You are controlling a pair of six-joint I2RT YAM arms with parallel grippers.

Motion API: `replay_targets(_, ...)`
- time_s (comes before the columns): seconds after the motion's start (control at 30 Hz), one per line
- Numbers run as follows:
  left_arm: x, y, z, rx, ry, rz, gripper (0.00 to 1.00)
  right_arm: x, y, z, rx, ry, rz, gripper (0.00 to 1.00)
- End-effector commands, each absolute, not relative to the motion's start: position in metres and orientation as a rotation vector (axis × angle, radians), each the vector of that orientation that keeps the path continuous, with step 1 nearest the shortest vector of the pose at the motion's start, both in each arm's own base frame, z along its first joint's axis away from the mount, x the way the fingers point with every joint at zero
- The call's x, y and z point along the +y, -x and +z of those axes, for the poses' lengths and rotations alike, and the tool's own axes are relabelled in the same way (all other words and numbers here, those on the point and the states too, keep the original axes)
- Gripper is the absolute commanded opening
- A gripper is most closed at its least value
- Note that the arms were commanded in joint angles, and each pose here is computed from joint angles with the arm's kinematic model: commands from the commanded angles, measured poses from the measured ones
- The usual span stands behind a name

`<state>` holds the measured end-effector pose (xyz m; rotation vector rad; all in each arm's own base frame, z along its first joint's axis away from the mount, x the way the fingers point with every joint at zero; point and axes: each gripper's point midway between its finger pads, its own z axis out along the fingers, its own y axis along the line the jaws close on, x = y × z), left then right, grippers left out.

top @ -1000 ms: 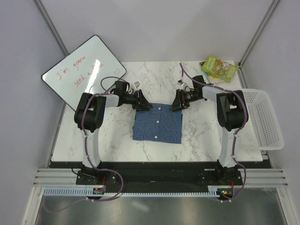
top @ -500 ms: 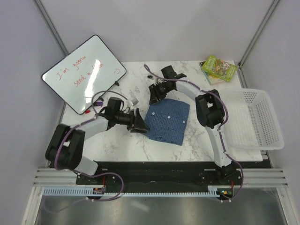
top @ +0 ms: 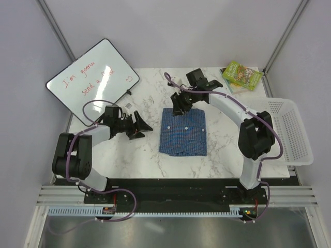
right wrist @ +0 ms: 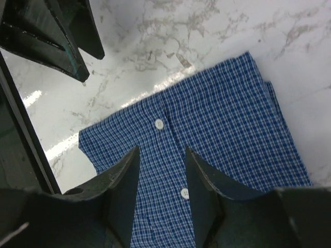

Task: Fold and stack the long sleeve shirts
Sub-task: Fold the shirt

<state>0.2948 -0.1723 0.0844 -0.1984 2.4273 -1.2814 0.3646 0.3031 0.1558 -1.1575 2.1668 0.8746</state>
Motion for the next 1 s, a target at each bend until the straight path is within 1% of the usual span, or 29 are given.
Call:
replay_targets(0.0, -0.192, -0.329, 0.077, 2.383, 0.163, -1.191, 0.84, 0.275, -0.349, 0.104, 2.363, 1.147, 0.736, 0.47)
replay_targets(0.17, -0.217, -0.337, 0.060, 2.411, 0.137, -1.172, 0.82, 0.235, -0.363, 0.055, 2.516, 1.099, 0.558, 0.43)
replay_targets(0.33, -0.227, -0.343, 0.045, 2.405, 0.215, -1.186, 0.82, 0.205, -0.374, -0.010, 2.594, 1.264, 0.336, 0.39)
replay_targets(0.43, -0.230, -0.344, 0.045, 2.365, 0.271, -1.203, 0.82, 0.197, -0.383, -0.027, 2.558, 1.344, 0.290, 0.38)
replay_targets(0.63, -0.240, -0.344, 0.032, 2.381, 0.335, -1.218, 0.80, 0.200, -0.398, -0.036, 2.489, 1.440, 0.282, 0.37)
replay_targets(0.97, -0.259, -0.347, 0.016, 2.379, 0.406, -1.294, 0.68, 0.199, -0.390, -0.028, 2.512, 1.445, 0.301, 0.37)
